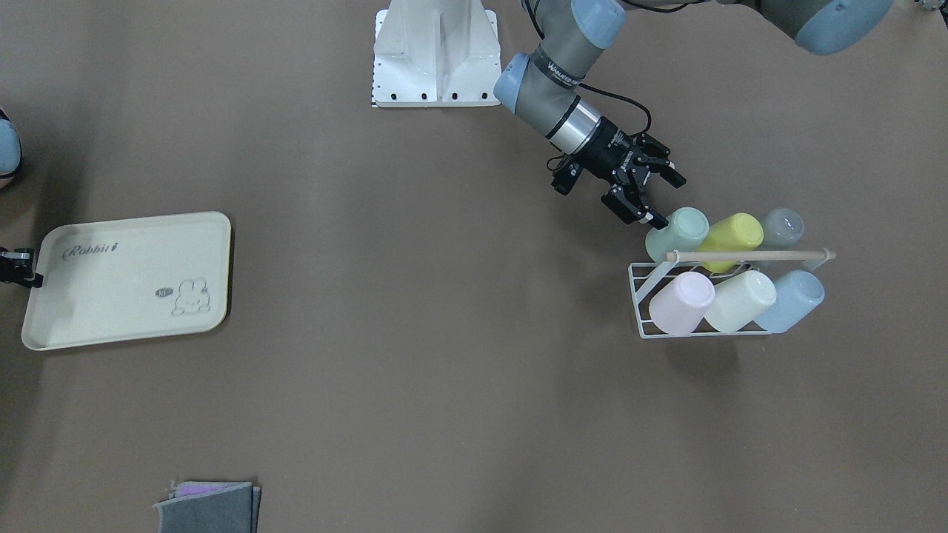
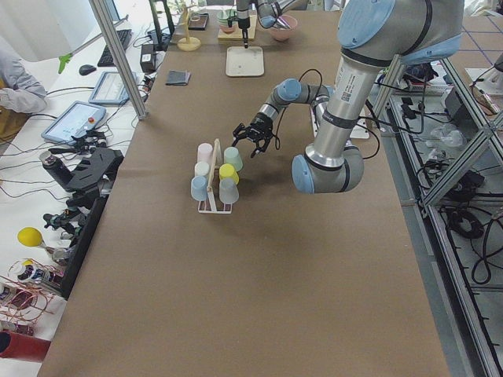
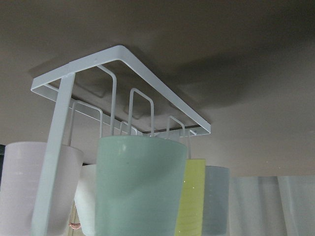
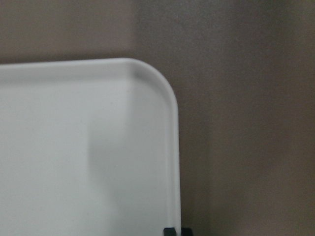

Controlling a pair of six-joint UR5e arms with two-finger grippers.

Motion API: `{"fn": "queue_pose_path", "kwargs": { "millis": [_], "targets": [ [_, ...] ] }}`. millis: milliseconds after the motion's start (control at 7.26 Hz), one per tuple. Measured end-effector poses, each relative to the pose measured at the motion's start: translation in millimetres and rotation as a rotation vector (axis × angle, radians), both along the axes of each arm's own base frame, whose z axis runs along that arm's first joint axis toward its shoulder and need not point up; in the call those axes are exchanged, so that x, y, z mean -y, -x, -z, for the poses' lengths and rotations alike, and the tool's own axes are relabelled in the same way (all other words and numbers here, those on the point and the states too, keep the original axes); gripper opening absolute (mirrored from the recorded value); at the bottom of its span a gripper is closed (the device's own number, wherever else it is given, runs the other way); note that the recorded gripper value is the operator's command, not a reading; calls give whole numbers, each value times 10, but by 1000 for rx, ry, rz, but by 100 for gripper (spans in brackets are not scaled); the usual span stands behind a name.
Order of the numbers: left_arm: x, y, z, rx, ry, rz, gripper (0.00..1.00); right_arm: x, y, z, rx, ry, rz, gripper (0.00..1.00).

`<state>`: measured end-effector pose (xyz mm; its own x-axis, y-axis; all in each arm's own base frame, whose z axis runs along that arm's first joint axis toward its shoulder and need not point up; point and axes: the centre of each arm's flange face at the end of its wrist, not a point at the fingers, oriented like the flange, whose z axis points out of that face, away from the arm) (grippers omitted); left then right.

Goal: Pick up and place green cup on tray

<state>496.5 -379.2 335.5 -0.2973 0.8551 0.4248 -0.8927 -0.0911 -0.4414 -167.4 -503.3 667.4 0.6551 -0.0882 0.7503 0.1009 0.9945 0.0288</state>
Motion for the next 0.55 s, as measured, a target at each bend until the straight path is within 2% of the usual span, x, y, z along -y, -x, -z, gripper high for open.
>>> {"fn": "queue_pose_path", "kwargs": {
  "millis": [275,551],
  "targets": [
    [42,-66,-90,29,-28,6,99,23,-30,91,26,-3,-2,0],
    [86,-133,-160,58,-53,-2,99,158,-199,295,99,-5,-22,0]
  ]
}}
